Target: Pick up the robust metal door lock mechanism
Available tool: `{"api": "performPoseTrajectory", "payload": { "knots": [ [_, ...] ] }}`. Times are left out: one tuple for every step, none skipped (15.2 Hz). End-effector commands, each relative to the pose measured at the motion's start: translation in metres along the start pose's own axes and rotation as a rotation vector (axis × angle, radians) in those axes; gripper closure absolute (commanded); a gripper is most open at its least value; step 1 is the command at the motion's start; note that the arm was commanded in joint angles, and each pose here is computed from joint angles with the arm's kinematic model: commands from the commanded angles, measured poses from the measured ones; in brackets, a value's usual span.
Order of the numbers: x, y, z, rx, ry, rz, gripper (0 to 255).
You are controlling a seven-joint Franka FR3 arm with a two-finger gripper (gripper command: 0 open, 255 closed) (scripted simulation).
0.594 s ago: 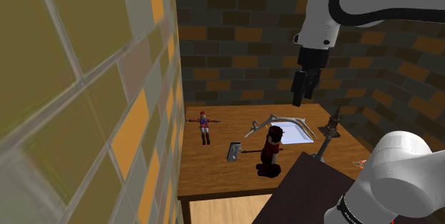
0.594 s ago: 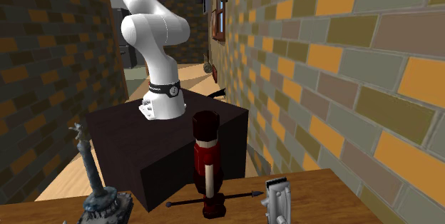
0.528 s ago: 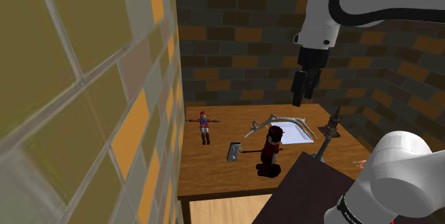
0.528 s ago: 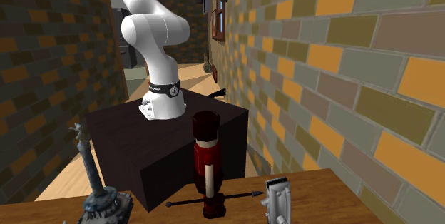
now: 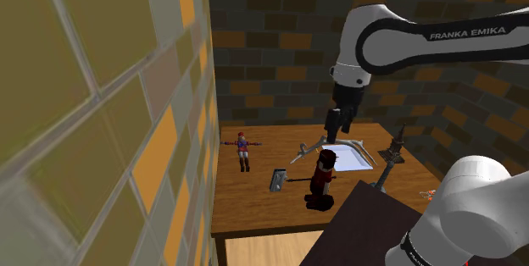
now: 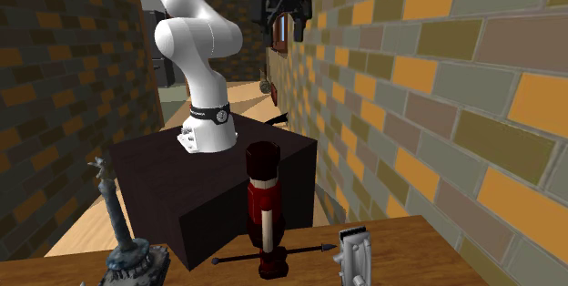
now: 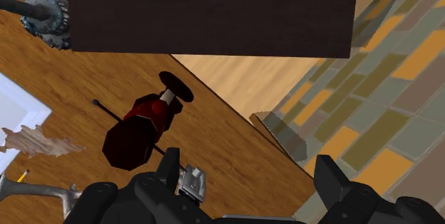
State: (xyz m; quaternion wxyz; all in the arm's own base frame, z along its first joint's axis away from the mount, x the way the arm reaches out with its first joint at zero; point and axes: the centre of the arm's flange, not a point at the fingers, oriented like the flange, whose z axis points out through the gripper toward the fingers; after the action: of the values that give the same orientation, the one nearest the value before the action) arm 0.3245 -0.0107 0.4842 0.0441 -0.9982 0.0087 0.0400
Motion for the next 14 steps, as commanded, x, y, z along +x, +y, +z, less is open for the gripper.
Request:
{"api": "performPoseTrajectory", "payload": {
  "knots": [
    [0.014, 0.001, 0.022, -0.010, 0.012, -0.002, 0],
    [0.021, 0.003, 0.033, -0.014, 0.017, -0.003, 0],
    [0.027, 0.004, 0.043, -0.019, 0.021, -0.003, 0],
    [0.034, 0.006, 0.054, -0.024, 0.025, -0.004, 0],
    [0.041, 0.007, 0.065, -0.028, 0.030, -0.005, 0],
    [0.048, 0.008, 0.075, -0.033, 0.034, -0.006, 0],
    [0.055, 0.010, 0.086, -0.038, 0.038, -0.007, 0],
    [0.062, 0.012, 0.096, -0.042, 0.043, -0.008, 0],
    [0.070, 0.013, 0.107, -0.047, 0.047, -0.008, 0],
    [0.077, 0.015, 0.117, -0.052, 0.051, -0.009, 0],
    [0.084, 0.017, 0.127, -0.056, 0.056, -0.010, 0],
    [0.091, 0.018, 0.138, -0.061, 0.060, -0.011, 0],
    [0.099, 0.020, 0.148, -0.066, 0.064, -0.012, 0],
    [0.106, 0.022, 0.158, -0.070, 0.069, -0.012, 0]
  ]
}}
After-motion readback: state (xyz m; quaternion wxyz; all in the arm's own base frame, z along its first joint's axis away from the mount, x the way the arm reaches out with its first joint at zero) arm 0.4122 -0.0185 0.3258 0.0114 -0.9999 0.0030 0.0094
